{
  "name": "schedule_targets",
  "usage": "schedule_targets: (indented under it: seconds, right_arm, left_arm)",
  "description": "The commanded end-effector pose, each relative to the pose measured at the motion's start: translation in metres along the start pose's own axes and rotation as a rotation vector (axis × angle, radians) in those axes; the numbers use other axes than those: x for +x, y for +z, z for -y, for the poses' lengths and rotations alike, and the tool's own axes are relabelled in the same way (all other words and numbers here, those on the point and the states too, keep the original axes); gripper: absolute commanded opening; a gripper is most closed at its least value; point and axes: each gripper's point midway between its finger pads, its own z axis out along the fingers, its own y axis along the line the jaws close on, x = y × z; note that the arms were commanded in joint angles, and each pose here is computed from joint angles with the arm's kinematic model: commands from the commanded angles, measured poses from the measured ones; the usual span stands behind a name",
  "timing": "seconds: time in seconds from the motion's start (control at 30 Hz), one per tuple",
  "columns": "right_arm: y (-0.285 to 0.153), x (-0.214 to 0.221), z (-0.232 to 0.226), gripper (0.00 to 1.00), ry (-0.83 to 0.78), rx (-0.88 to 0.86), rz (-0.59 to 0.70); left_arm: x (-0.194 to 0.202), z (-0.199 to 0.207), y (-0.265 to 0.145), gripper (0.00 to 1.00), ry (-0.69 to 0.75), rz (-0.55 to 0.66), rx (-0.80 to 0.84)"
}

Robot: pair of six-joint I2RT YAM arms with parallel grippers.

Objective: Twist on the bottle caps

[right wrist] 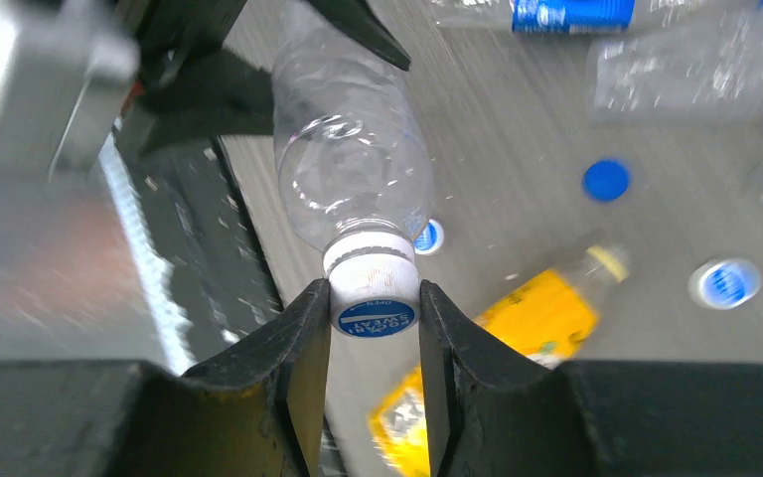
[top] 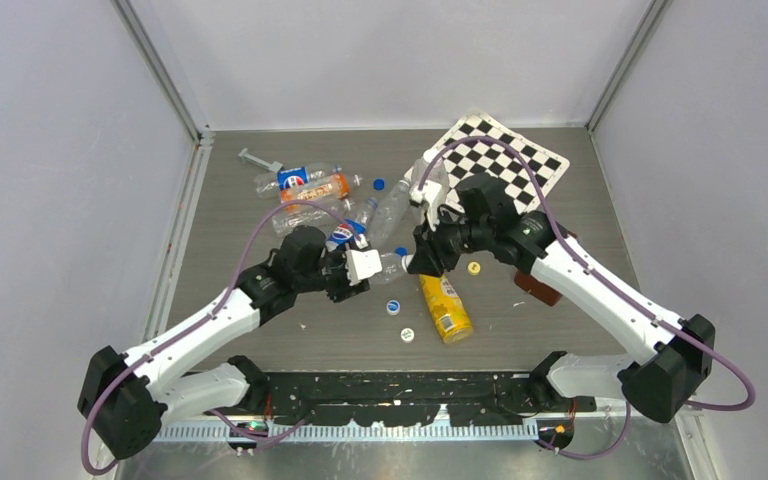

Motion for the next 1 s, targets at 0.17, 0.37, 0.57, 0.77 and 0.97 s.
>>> schedule_targets:
  seconds: [0.17, 0.37, 0.57, 0.77, 0.97]
  right_arm:
    - [0.021, -0.013, 0.02, 0.04, 1.148, 0.148, 0.033]
    - [-0.004, -0.029, 0.021, 0.58, 0.665, 0.127, 0.129]
    - [-0.049, -0.023, 0.008, 0.68, -0.164, 0.121, 0.171]
    - [-0.059, -0.015, 0.0, 0.7, -0.618, 0.107, 0.213]
    - [-0.056, -0.007, -0.015, 0.68, -0.705, -0.001, 0.16]
  left_arm:
    - [-0.03, -0.051, -0.02, 0.0, 0.218, 0.083, -0.349]
    - [-0.018, -0.044, -0.015, 0.0, 0.211, 0.029, -0.304]
    - [-0.013, -0.021, -0.003, 0.0, 0.141, -0.002, -0.15]
    - [-0.023, 0.013, 0.004, 0.0, 0.018, 0.041, 0.072]
    - [-0.026, 0.03, 0.006, 0.0, -0.039, 0.049, 0.19]
